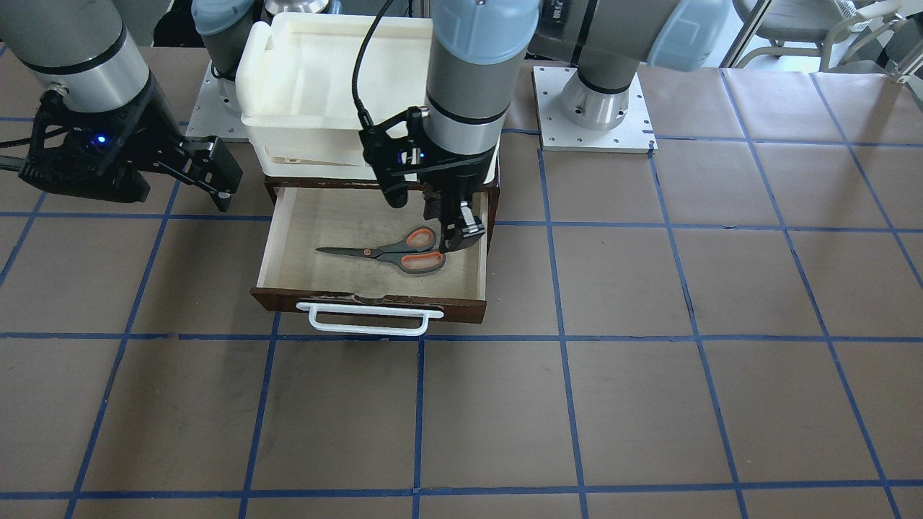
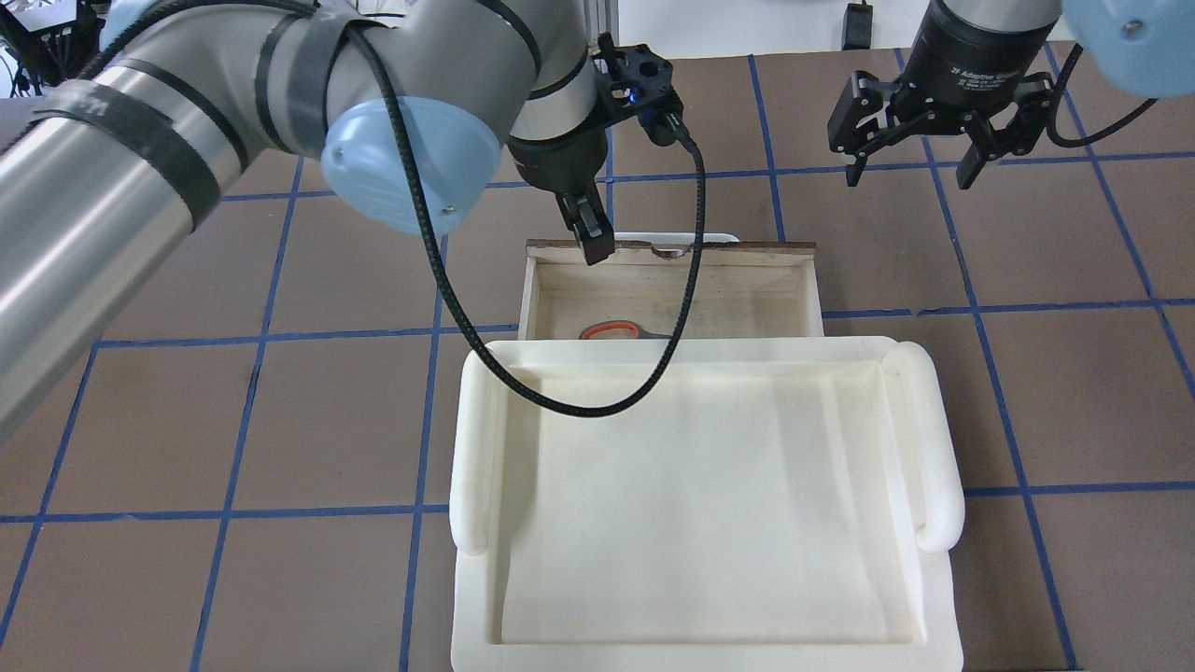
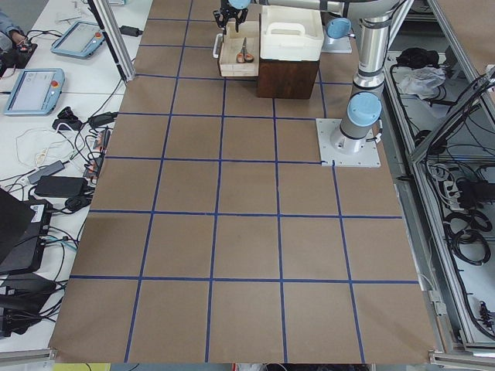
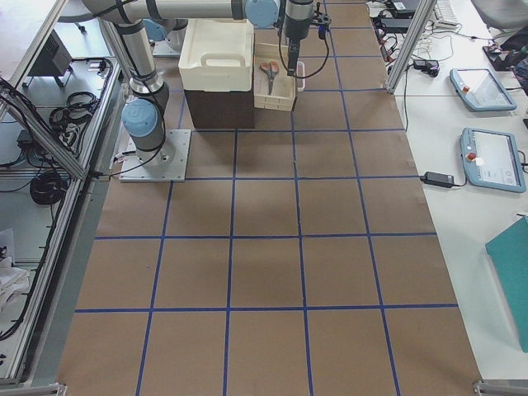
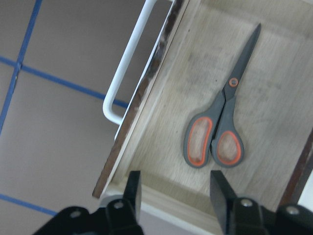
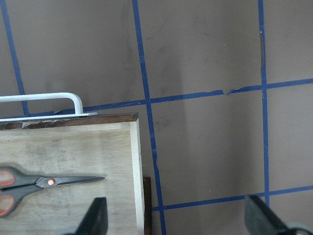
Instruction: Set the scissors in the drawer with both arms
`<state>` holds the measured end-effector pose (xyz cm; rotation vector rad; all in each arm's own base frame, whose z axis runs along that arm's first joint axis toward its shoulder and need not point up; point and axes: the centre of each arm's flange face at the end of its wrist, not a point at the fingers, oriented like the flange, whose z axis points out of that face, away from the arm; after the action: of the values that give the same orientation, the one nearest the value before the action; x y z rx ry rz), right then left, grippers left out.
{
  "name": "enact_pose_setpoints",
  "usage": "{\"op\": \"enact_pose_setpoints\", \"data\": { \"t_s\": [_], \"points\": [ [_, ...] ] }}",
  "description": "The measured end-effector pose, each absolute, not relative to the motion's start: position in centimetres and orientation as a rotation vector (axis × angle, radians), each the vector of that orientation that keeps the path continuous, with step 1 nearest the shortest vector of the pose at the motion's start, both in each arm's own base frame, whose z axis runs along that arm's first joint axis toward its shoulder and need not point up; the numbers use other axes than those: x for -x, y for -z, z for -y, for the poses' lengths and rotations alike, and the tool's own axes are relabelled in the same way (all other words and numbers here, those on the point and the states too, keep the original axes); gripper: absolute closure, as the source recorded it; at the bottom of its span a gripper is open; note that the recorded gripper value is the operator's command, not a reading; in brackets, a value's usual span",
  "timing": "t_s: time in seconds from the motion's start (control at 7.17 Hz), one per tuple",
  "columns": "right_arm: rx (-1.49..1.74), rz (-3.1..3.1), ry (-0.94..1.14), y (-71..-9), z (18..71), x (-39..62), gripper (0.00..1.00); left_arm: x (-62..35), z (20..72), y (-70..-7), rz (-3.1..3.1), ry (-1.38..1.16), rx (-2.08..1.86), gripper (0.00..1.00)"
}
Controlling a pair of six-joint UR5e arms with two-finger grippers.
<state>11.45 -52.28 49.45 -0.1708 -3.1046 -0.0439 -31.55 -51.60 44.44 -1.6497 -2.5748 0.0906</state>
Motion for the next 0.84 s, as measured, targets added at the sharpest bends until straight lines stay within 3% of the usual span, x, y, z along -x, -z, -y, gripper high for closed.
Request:
{"op": "enact_pose_setpoints", "data": {
  "t_s": [0.14,0.84],
  "points": [
    [0.171,3.106,0.045,-49.4,52.2,-11.5,0.0,27.8,52.2,-45.9,2.643,-0.085,1.551,0.0],
    [0.168,3.11,0.04,-49.8,51.4,-11.6,0.0,14.7,53.1,-48.3,2.936,-0.097,1.066,0.0]
  ]
}}
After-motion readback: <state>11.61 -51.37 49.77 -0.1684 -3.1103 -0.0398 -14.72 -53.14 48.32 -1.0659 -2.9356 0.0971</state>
